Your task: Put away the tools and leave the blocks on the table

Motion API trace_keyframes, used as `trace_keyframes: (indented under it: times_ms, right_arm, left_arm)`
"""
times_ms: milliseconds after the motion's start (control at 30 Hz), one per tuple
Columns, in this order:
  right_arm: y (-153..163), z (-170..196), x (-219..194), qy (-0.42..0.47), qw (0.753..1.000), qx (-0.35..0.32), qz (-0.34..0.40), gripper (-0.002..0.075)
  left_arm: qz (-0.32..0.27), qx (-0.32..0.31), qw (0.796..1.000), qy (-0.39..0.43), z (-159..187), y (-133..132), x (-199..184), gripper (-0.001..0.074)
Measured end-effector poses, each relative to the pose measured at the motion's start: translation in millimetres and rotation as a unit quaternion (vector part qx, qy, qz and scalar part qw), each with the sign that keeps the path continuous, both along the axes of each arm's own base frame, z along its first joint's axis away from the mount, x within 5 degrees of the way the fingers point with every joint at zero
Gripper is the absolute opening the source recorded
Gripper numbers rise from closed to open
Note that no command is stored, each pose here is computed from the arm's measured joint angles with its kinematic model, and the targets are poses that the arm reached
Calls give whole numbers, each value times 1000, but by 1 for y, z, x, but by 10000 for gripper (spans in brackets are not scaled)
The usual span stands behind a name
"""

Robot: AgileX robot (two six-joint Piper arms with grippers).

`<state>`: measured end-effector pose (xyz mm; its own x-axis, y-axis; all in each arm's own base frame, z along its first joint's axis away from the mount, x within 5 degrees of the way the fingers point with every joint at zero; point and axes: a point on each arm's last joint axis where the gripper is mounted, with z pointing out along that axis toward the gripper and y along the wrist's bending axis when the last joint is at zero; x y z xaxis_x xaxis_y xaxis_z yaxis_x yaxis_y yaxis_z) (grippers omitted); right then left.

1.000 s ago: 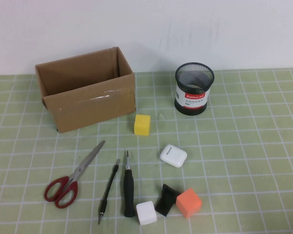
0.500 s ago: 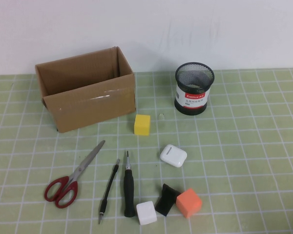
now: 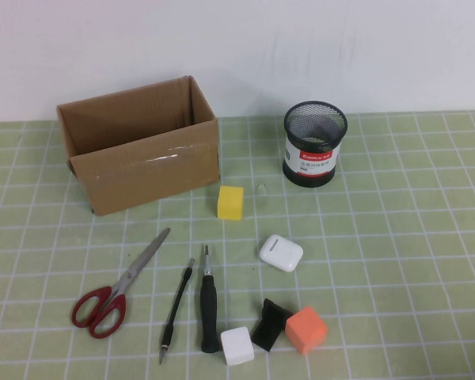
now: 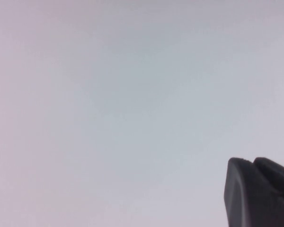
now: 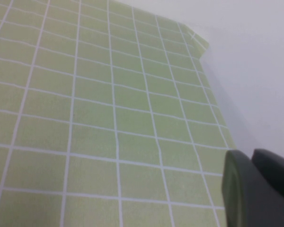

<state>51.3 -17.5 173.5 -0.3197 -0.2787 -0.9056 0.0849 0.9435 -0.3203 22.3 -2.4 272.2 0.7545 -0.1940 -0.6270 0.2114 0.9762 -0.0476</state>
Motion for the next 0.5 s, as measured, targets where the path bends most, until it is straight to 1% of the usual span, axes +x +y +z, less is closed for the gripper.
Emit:
trace_keyframes:
  times_ms: [67, 133, 200, 300, 400, 467, 500]
  right_arm:
    - [0, 0, 0, 0, 1000, 0, 0, -11]
    - [0, 0, 0, 0, 1000, 0, 0, -11]
    - [0, 0, 0, 0, 1000, 0, 0, -11]
    - [0, 0, 0, 0, 1000, 0, 0, -11]
    - [0, 0, 0, 0, 1000, 0, 0, -11]
    - [0, 0, 0, 0, 1000, 0, 0, -11]
    - [0, 0, 0, 0, 1000, 0, 0, -11]
  left_arm:
    - [0, -2, 1000, -9, 13, 1, -4, -4]
    - [-2, 1, 1000, 5, 28, 1, -6, -4]
    - [2, 12, 999, 37, 42, 1, -8, -4]
    - [8, 39, 993, 115, 62, 0, -8, -4]
    - [5, 63, 974, 219, 72, -2, 4, -4]
    - [2, 79, 953, 293, 74, -5, 15, -4]
    - [1, 85, 944, 318, 74, -6, 20, -4]
